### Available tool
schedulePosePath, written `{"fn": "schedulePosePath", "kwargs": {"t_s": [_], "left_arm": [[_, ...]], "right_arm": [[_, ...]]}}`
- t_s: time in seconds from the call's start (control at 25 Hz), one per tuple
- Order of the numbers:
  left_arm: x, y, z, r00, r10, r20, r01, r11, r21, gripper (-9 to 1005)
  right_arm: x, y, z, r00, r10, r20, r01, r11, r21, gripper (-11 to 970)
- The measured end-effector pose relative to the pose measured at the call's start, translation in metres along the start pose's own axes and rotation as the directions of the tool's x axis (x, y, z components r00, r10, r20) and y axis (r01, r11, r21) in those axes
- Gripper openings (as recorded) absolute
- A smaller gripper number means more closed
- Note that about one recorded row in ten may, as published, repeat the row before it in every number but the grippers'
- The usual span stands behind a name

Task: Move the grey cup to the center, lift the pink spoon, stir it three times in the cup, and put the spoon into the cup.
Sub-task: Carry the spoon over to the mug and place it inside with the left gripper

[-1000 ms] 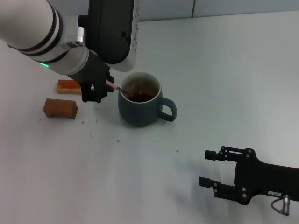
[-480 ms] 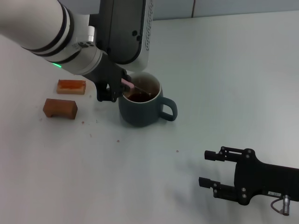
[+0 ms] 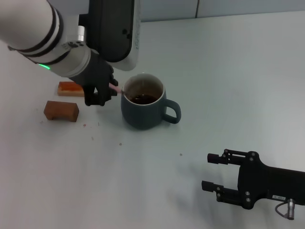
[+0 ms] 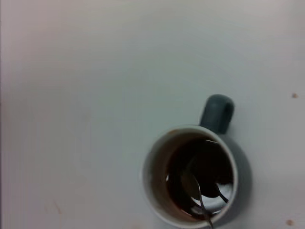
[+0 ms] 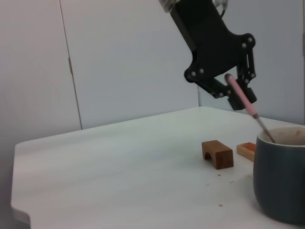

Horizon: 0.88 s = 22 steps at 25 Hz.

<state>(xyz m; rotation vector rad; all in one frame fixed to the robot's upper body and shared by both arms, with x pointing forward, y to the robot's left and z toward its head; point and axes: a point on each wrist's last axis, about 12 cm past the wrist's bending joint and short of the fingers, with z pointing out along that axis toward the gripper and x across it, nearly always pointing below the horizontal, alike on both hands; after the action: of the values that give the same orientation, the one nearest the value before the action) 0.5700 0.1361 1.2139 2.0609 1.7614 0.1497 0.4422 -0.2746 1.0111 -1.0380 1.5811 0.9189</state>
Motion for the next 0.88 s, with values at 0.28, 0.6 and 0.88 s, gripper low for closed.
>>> {"fn": "schedulePosePath", "kwargs": {"t_s": [0.28,0.6,0.88], "left_arm": [[-0.006,-0.003,-0.001,0.999,0.021,0.033,-0.022,1.0,0.017,172],[-0.009,0.002,0.009,0.998,0.024,0.053,-0.022,0.999,-0.035,174],[0.0,0.005,0.01,1.0,-0.009,0.026,0.01,0.999,-0.034,176]], "right_arm": [[-0.001,-0.001,0.0,1.0,0.001,0.0,-0.001,1.0,-0.001,638],[-0.001,-0.001,0.001,1.0,0.006,0.001,-0.006,1.0,-0.002,639],[0.0,-0.001,0.0,1.0,0.007,0.0,-0.007,1.0,-0.001,638]]}}
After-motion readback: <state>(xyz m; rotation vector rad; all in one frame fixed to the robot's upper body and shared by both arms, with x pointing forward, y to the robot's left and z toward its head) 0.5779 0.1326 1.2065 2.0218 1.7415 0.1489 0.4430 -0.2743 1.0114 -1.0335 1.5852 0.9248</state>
